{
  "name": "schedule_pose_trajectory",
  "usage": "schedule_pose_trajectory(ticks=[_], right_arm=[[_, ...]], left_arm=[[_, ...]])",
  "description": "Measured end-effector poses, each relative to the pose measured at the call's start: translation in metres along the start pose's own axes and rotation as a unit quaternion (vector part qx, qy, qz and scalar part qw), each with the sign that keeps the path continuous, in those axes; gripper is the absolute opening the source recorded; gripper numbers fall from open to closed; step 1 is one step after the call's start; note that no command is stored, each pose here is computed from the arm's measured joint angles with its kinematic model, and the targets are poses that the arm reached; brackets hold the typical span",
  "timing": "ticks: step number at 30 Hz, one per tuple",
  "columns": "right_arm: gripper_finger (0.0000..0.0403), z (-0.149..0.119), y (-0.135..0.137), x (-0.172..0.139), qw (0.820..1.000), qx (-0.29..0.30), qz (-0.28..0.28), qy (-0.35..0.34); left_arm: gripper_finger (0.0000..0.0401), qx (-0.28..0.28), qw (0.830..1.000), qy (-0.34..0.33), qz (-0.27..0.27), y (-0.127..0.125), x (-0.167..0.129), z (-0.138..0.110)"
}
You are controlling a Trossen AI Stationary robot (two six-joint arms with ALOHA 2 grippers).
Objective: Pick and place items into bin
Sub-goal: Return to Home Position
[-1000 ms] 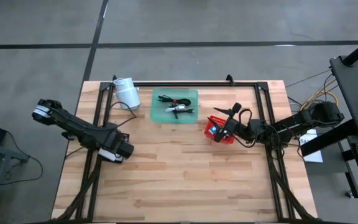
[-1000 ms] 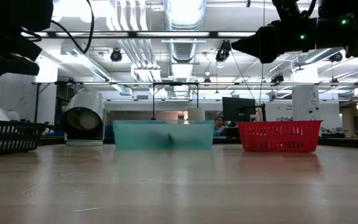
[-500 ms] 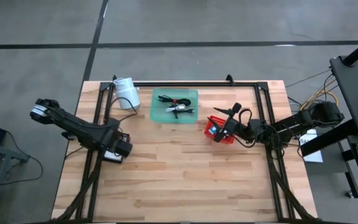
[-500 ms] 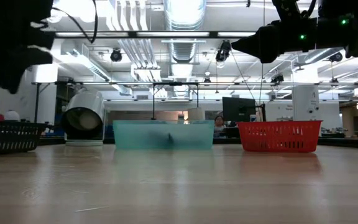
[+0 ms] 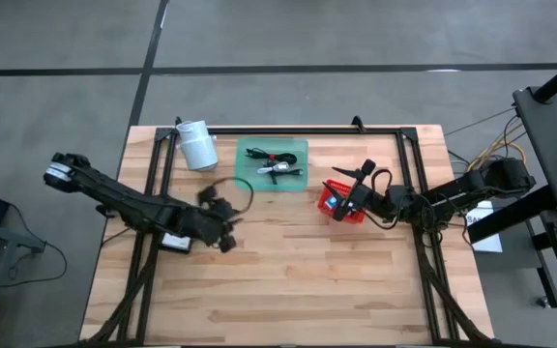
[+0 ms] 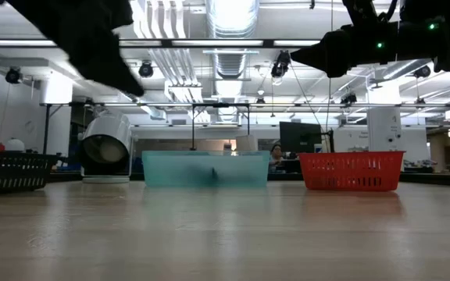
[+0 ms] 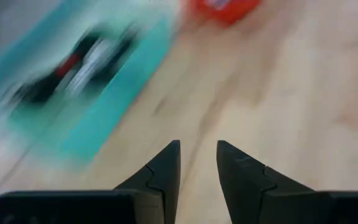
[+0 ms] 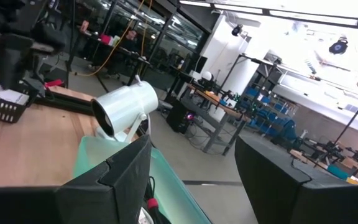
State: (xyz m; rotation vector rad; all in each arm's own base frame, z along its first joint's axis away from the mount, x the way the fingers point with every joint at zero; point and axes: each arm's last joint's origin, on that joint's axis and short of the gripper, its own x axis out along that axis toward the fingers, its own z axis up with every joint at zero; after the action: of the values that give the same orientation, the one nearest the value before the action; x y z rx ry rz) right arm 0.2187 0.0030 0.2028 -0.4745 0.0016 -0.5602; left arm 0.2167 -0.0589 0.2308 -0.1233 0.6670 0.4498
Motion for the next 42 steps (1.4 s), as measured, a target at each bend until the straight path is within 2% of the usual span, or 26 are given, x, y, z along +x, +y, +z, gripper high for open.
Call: schedule_pose_trajectory(ticks=[2, 5, 9, 14, 20, 28, 31, 37, 42], right_arm=[[0.0219, 0.001, 0.000, 0.000, 1.000, 0.007, 0.000, -0.001], [0.0219, 0.001, 0.000, 0.001, 1.000, 0.011, -0.001, -0.002], [0.0219, 0.001, 0.000, 0.001, 1.000, 0.012, 0.000, -0.002], [0.0219, 0.001, 0.000, 0.001, 1.000, 0.015, 0.000, -0.001], [0.0219, -0.001, 0.001, 0.001, 1.000, 0.024, 0.005, 0.009], [0.0219, -0.005, 0.003, 0.000, 0.999, 0.044, 0.013, 0.024], [0.0219, -0.007, 0.006, 0.000, 0.998, 0.049, 0.029, 0.032], [0.0219, -0.008, 0.011, -0.001, 0.991, 0.082, 0.108, 0.012], [0.0219, -0.010, 0.013, -0.004, 0.979, 0.137, 0.147, 0.010]], left_arm=[[0.0088, 0.033, 0.997, -0.052, -0.053, -0.004, 0.008, 0.004], [0.0088, 0.076, 0.982, -0.114, -0.128, -0.001, 0.018, 0.011], [0.0088, 0.122, 0.960, -0.181, -0.173, 0.019, 0.031, 0.021], [0.0088, 0.157, 0.955, -0.200, -0.155, 0.047, 0.040, 0.029], [0.0088, 0.189, 0.945, -0.226, -0.145, 0.064, 0.011, 0.026], [0.0087, 0.157, 0.936, -0.282, -0.141, 0.089, -0.013, -0.034], [0.0072, 0.157, 0.929, -0.305, -0.140, 0.094, -0.017, -0.053], [0.0008, 0.159, 0.919, -0.333, -0.135, 0.102, -0.021, -0.076], [0.0008, 0.158, 0.916, -0.342, -0.134, 0.106, -0.028, -0.084]])
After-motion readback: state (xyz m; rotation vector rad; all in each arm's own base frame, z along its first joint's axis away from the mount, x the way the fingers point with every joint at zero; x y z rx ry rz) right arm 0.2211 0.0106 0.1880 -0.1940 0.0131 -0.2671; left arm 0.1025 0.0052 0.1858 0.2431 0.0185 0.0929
